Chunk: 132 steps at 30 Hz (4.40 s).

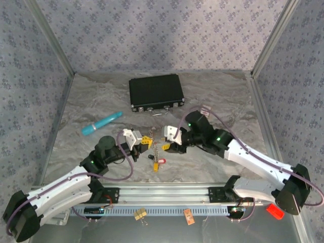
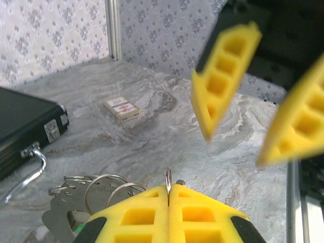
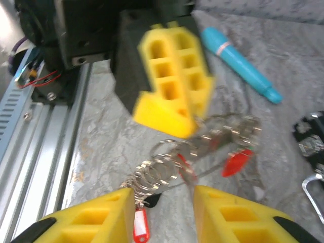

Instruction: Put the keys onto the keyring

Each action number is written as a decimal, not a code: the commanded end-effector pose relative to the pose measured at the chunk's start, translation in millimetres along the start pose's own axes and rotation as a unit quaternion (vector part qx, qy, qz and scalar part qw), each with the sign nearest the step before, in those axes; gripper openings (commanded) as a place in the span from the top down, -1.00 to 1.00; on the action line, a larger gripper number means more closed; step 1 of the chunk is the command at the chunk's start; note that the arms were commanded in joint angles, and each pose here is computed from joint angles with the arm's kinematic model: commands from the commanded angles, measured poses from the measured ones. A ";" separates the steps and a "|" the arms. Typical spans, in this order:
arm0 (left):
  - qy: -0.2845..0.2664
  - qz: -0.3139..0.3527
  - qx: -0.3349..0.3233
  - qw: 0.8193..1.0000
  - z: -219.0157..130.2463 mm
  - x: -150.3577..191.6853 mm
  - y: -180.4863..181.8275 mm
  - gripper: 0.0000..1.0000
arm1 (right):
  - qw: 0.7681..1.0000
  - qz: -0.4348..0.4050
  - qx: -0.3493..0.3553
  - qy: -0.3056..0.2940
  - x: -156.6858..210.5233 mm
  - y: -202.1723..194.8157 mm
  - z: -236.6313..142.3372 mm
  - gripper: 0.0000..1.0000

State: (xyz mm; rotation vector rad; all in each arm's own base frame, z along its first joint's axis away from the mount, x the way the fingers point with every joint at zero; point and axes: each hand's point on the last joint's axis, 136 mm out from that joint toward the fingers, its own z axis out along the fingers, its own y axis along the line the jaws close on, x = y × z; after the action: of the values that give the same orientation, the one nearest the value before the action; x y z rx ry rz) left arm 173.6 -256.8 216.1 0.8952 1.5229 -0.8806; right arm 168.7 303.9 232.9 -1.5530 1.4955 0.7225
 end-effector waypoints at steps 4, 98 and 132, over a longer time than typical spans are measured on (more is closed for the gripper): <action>-0.084 0.109 0.049 0.989 -5.1 -45.7 -20.6 1.00 | 0.998 0.035 0.024 -0.056 -19.8 -12.1 -8.9 0.39; -0.036 0.091 0.096 0.991 0.3 -28.1 -37.2 1.00 | 0.995 0.070 -0.076 -0.012 -12.1 7.2 21.5 0.72; 0.069 0.097 0.072 0.990 7.7 -8.1 -23.8 0.53 | 0.990 -0.018 -0.073 0.118 -10.1 4.6 18.0 1.00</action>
State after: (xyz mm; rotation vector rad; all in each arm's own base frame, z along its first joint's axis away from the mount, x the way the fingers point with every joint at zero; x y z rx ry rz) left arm 158.0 -271.1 207.9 1.1930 1.5268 -0.8084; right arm 167.0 321.9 220.7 -1.7974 1.6533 0.6818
